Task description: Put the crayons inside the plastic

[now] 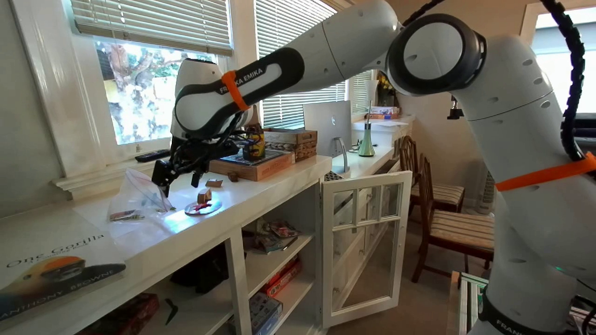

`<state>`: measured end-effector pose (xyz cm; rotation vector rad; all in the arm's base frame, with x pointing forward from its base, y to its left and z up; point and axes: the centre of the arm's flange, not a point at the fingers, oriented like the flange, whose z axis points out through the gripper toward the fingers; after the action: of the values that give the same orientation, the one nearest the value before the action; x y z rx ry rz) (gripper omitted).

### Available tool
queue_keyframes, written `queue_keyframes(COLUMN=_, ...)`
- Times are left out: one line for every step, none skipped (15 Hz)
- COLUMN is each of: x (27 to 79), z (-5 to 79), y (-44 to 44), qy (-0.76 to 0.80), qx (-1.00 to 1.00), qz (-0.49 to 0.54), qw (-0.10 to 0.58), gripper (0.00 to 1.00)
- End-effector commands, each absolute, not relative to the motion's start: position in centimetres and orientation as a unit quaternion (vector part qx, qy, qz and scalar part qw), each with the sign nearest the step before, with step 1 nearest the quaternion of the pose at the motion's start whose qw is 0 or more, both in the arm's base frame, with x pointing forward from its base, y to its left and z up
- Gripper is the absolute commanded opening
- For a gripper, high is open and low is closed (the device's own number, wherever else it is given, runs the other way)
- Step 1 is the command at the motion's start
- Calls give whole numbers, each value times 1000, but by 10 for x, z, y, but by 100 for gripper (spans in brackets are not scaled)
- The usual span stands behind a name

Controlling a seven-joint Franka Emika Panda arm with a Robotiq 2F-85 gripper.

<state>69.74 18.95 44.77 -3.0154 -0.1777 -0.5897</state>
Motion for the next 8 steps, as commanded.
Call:
queue_keyframes(x=701, z=434, y=198, qy=-62, qx=-974, qz=-219, qw=22, gripper=100)
queue_keyframes(x=702, z=432, y=200, qy=-67, qx=-972, qz=-225, qw=21, gripper=100)
queue_keyframes(x=703, z=430, y=201, qy=-71, qx=-970, qz=-230, qw=20, gripper=100)
queue_keyframes(x=703, z=428, y=203, qy=-75, qx=-969, qz=-236, qw=19, gripper=100)
queue_keyframes(x=704, z=427, y=204, qy=-77, qx=-967, qz=-240, qw=19, gripper=100)
queue_keyframes(x=705, z=425, y=205, qy=-77, qx=-966, qz=-245, qw=19, gripper=100)
queue_keyframes(x=706, z=423, y=205, qy=-72, qx=-967, qz=-245, qw=17, gripper=100)
queue_keyframes(x=707, z=422, y=205, qy=-64, qx=-967, qz=-246, qw=18, gripper=100)
